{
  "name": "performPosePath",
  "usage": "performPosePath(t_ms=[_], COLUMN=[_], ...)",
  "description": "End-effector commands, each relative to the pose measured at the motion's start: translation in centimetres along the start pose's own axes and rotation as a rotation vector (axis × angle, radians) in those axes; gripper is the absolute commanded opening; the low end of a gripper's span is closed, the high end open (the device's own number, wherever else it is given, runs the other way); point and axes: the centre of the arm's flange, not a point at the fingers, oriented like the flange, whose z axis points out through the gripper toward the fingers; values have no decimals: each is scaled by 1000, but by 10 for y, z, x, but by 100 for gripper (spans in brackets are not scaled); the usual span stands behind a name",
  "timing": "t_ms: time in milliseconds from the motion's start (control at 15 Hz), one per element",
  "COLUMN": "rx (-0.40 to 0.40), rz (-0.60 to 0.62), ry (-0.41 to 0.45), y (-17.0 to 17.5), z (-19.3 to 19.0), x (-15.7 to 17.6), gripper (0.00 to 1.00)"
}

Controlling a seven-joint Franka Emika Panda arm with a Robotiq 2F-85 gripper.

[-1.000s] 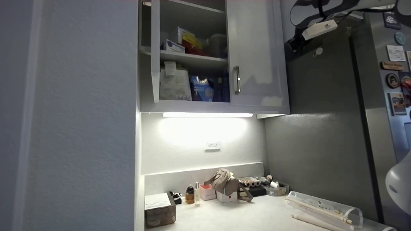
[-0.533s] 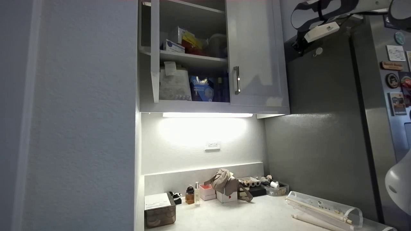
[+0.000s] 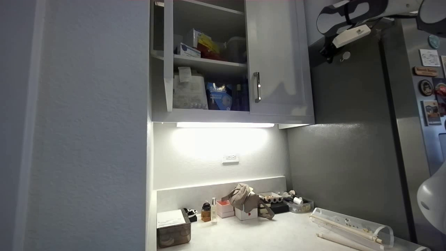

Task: Close the right cabinet door then hang the white net on the hanger on the side of the fridge

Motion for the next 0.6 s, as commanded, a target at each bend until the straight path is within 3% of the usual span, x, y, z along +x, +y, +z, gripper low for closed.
performPosePath(t_ms=[0, 533], rx=[-27, -18], rz=[-63, -157], ry=[-27, -107], y=[10, 14], z=[-5, -5], x=[6, 3], gripper=[0, 0])
